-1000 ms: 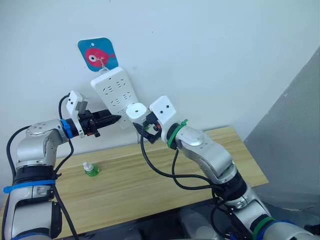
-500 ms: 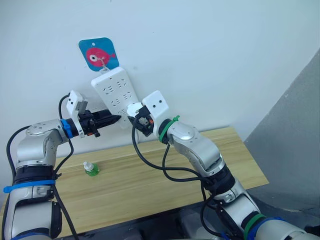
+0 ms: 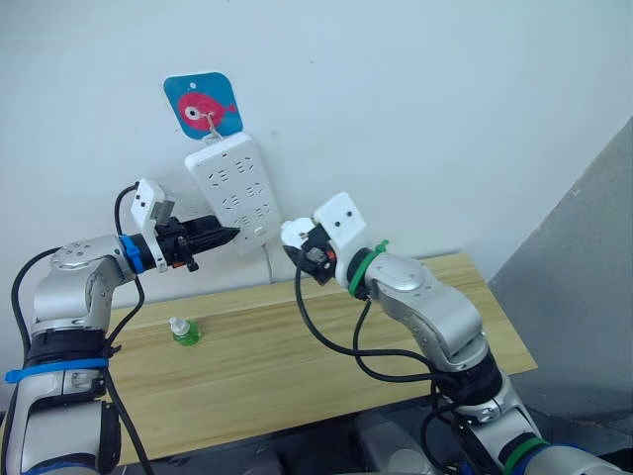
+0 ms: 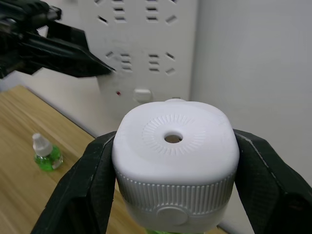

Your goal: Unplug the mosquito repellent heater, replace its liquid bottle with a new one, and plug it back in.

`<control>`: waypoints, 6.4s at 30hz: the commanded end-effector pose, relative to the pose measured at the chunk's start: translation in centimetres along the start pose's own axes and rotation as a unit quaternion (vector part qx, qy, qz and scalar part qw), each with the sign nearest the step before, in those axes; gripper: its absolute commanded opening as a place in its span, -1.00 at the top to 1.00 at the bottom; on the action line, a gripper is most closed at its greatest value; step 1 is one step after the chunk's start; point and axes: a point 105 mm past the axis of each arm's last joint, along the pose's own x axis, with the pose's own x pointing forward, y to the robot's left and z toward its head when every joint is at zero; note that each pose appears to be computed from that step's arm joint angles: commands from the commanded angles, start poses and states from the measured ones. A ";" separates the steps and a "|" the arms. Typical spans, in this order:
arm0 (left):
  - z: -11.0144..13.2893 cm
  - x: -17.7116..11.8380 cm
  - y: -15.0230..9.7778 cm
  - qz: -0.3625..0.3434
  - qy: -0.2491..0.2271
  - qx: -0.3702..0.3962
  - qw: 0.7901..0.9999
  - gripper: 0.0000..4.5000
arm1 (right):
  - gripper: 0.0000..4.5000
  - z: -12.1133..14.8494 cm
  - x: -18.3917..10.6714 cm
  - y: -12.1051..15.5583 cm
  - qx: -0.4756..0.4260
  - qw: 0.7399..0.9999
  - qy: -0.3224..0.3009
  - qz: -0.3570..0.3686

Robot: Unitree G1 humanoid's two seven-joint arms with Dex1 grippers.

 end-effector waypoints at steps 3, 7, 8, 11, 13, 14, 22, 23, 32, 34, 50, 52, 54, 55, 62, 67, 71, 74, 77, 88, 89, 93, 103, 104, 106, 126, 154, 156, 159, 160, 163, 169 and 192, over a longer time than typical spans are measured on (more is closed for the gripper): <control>0.2 -1.6 0.8 0.027 -0.003 0.023 0.999 0.42 | -0.33 2.7 -2.1 -0.8 -0.006 0.999 -0.044 0.002; 0.0 -3.0 1.1 0.047 0.002 0.044 0.998 0.10 | -0.33 2.7 -2.6 -1.7 0.007 0.999 -0.048 -0.004; 0.0 -3.3 1.2 0.051 0.003 0.049 0.997 -0.01 | -0.33 2.8 -2.6 -1.8 0.009 0.999 -0.049 -0.004; -0.1 -4.5 1.6 0.081 0.009 0.065 0.995 -0.40 | -0.33 3.0 -2.8 -2.0 0.018 0.998 -0.058 0.001; -0.5 -5.4 0.8 0.082 0.025 0.078 0.993 -0.64 | -0.33 3.1 -3.3 -2.3 0.016 0.998 -0.065 0.007; -0.7 -5.6 0.3 0.080 0.030 0.080 0.993 -0.78 | -0.33 3.1 -3.5 -2.6 0.016 0.998 -0.067 0.007; -0.7 -5.5 -6.7 0.054 0.008 0.062 0.997 -0.91 | -0.33 3.3 -6.5 -5.5 0.047 0.992 -0.114 0.008; -0.7 -4.9 -7.8 0.041 -0.002 0.053 0.998 -0.91 | -0.33 3.5 -6.7 -5.7 0.065 0.990 -0.127 0.002; 0.3 1.0 -13.7 -0.013 -0.104 -0.002 0.994 -0.91 | -0.33 4.2 -8.1 -5.6 0.237 0.951 -0.198 0.017; 0.9 1.6 -14.0 -0.019 -0.124 0.003 0.992 -0.91 | -0.33 4.1 -8.3 -5.5 0.267 0.942 -0.200 0.018; 2.7 5.5 -15.1 -0.085 -0.178 0.080 0.977 -0.91 | -0.33 3.0 -8.3 -5.7 0.414 0.889 -0.195 -0.023; 2.8 6.0 -15.5 -0.092 -0.186 0.083 0.975 -0.91 | -0.33 3.0 -8.4 -5.6 0.429 0.881 -0.198 -0.025; 2.9 6.2 -15.7 -0.094 -0.193 0.088 0.973 -0.91 | -0.33 3.0 -8.4 -5.5 0.444 0.873 -0.199 -0.028; 2.9 6.2 -15.7 -0.094 -0.194 0.090 0.972 -0.91 | -0.33 3.0 -8.4 -5.5 0.447 0.872 -0.199 -0.029; 2.9 6.3 -15.6 -0.094 -0.196 0.093 0.972 -0.91 | -0.33 3.1 -8.5 -5.4 0.453 0.869 -0.195 -0.030; 2.8 7.0 -15.7 -0.096 -0.202 0.095 0.970 -0.91 | -0.33 2.7 -8.4 -5.1 0.481 0.855 -0.192 -0.028; 2.6 8.2 -16.1 -0.101 -0.210 0.098 0.967 -0.91 | -0.33 2.2 -8.3 -4.5 0.505 0.843 -0.186 -0.021; 2.6 8.6 -16.5 -0.103 -0.215 0.098 0.966 -0.91 | -0.33 2.2 -8.2 -4.3 0.511 0.840 -0.183 -0.019; 2.6 8.7 -16.6 -0.103 -0.219 0.096 0.966 -0.91 | -0.33 2.1 -8.1 -4.2 0.515 0.838 -0.180 -0.019; 2.6 8.3 -16.2 -0.088 -0.223 0.087 0.967 -0.91 | -0.33 2.3 -8.0 -4.1 0.519 0.835 -0.181 -0.020; 2.6 8.3 -16.2 -0.089 -0.223 0.085 0.967 -0.91 | -0.33 2.3 -7.9 -4.0 0.520 0.835 -0.181 -0.019; 2.6 8.3 -16.4 -0.092 -0.225 0.081 0.967 -0.74 | -0.33 2.4 -7.9 -4.0 0.520 0.835 -0.181 -0.017; 2.7 8.5 -16.3 -0.085 -0.228 0.075 0.967 0.00 | -0.33 2.5 -8.0 -3.7 0.517 0.837 -0.178 -0.012; 2.6 8.5 -16.3 -0.084 -0.228 0.075 0.967 0.00 | -0.33 2.6 -8.0 -3.7 0.517 0.837 -0.177 -0.010; 2.6 8.6 -16.2 -0.083 -0.227 0.075 0.968 0.00 | -0.33 2.7 -8.0 -3.4 0.515 0.839 -0.176 -0.002; 0.8 6.4 -16.5 -0.176 -0.173 0.145 0.958 0.00 | -1.00 -1.0 -14.5 -3.0 0.467 0.875 -0.061 0.111; -2.5 3.5 -18.4 -0.289 -0.132 0.283 0.905 0.00 | -1.00 -3.2 -11.8 1.0 0.442 0.845 0.117 0.277; -2.6 3.5 -18.4 -0.291 -0.133 0.286 0.903 0.00 | -1.00 -3.2 -11.6 1.2 0.445 0.842 0.116 0.281; -2.6 3.6 -18.4 -0.289 -0.135 0.286 0.904 0.00 | -1.00 -3.3 -11.4 1.4 0.449 0.839 0.117 0.285; -2.6 3.6 -18.3 -0.289 -0.135 0.286 0.903 0.00 | -1.00 -3.3 -11.3 1.4 0.450 0.838 0.116 0.285; -2.7 3.7 -18.3 -0.289 -0.136 0.289 0.902 0.00 | -0.84 -3.2 -11.0 1.5 0.454 0.837 0.114 0.285; -2.6 3.7 -18.3 -0.294 -0.141 0.295 0.898 0.00 | -0.34 -3.0 -10.4 1.7 0.457 0.835 0.107 0.287; 0.0 2.6 -16.2 -0.389 0.089 -0.072 0.914 -0.32 | -0.34 -0.5 -12.2 3.1 0.393 0.836 0.093 0.373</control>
